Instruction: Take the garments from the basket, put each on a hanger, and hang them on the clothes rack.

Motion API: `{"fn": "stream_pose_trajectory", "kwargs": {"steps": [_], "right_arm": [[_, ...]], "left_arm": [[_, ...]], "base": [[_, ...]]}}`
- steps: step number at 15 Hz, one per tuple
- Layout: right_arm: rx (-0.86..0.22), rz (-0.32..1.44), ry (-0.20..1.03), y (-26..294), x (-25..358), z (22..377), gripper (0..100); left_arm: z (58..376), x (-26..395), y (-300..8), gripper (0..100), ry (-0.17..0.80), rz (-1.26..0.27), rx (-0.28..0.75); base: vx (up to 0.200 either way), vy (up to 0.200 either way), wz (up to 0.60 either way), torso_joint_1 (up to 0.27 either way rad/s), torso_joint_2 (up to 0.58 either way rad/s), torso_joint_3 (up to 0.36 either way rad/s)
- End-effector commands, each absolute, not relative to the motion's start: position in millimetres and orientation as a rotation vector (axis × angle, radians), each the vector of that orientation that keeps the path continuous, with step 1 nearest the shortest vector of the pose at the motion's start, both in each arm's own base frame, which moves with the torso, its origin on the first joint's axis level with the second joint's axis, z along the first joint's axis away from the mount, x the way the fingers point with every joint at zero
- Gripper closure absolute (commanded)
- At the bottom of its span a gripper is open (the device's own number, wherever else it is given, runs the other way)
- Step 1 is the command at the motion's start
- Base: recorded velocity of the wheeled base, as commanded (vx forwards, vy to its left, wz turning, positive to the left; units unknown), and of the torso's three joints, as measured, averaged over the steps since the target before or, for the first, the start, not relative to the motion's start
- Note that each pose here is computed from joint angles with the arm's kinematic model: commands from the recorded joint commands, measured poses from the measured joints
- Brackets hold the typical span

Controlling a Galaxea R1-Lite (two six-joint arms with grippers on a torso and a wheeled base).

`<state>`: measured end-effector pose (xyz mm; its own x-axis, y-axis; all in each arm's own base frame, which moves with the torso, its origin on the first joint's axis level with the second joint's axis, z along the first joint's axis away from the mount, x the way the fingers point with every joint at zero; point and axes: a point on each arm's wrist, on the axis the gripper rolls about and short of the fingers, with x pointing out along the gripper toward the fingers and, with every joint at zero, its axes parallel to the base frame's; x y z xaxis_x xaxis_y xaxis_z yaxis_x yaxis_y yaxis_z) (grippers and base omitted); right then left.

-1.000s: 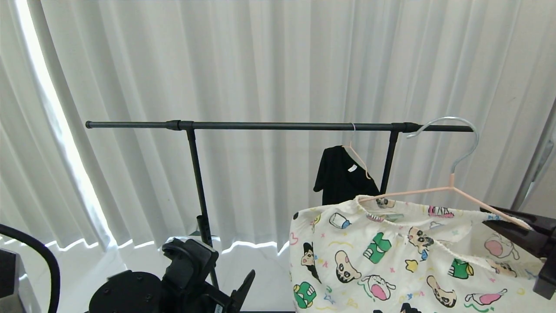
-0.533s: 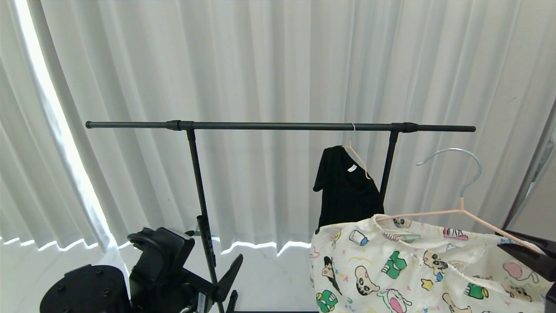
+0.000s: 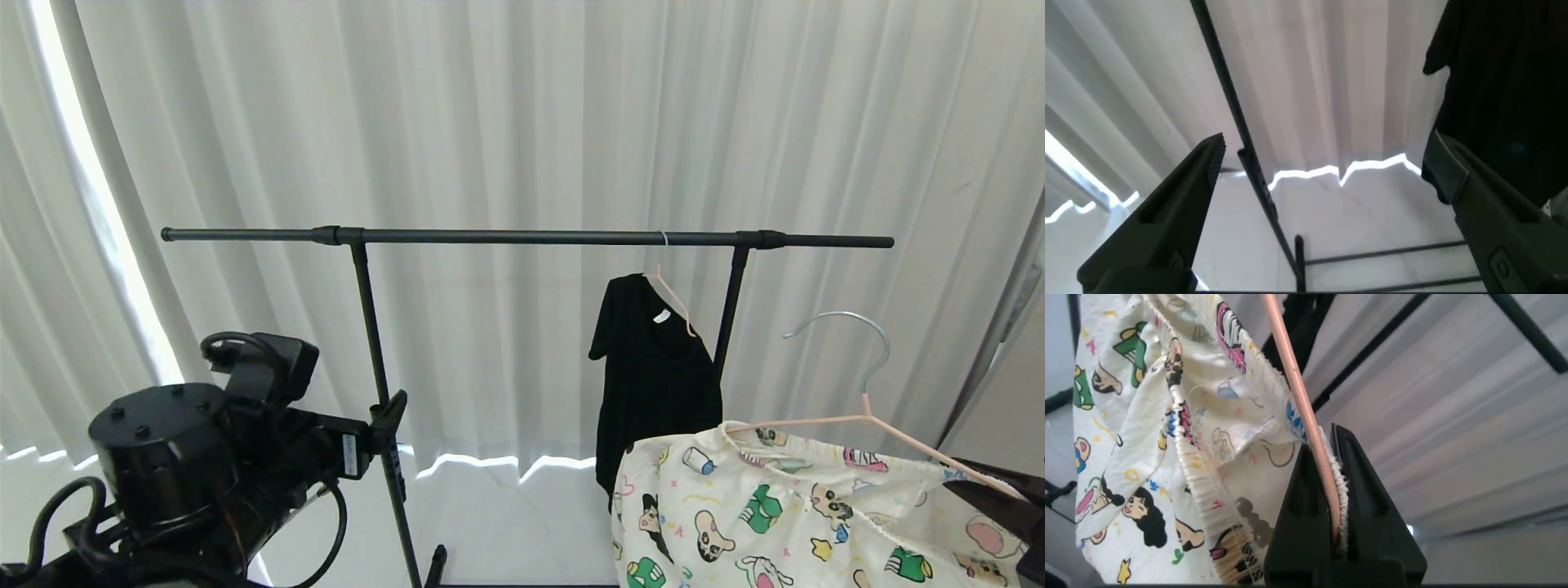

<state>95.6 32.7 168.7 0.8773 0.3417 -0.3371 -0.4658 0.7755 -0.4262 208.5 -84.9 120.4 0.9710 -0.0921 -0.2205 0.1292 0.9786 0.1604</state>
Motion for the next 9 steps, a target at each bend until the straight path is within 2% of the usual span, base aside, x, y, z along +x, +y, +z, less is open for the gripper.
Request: {"fn": "stream_pose_trajectory", "kwargs": {"steps": [1,4,7,9], "right_arm": [[-0.53,0.415,0.295,32,100,165,100],[-0.51,0.403,0.351,36,115,166,100],[-0.428,0.394,0.387,45,140,175,100],[-0.332,0.383,0.433,54,165,189,100]], "left_arm": [[164,218,-94,0,0.173,-0.126,0.095],[188,183,-105,0,0.32,-0.22,0.038],[182,141,-92,0,0.496,-0.268,0.126],[177,133,-85,0,0.524,-0.253,0.118]], "base": [[0.0,0.0,0.0,0.0,0.0,0.0],[0.0,0.0,0.0,0.0,0.0,0.0],[0.0,0.0,0.0,0.0,0.0,0.0],[0.0,0.0,0.0,0.0,0.0,0.0]]}}
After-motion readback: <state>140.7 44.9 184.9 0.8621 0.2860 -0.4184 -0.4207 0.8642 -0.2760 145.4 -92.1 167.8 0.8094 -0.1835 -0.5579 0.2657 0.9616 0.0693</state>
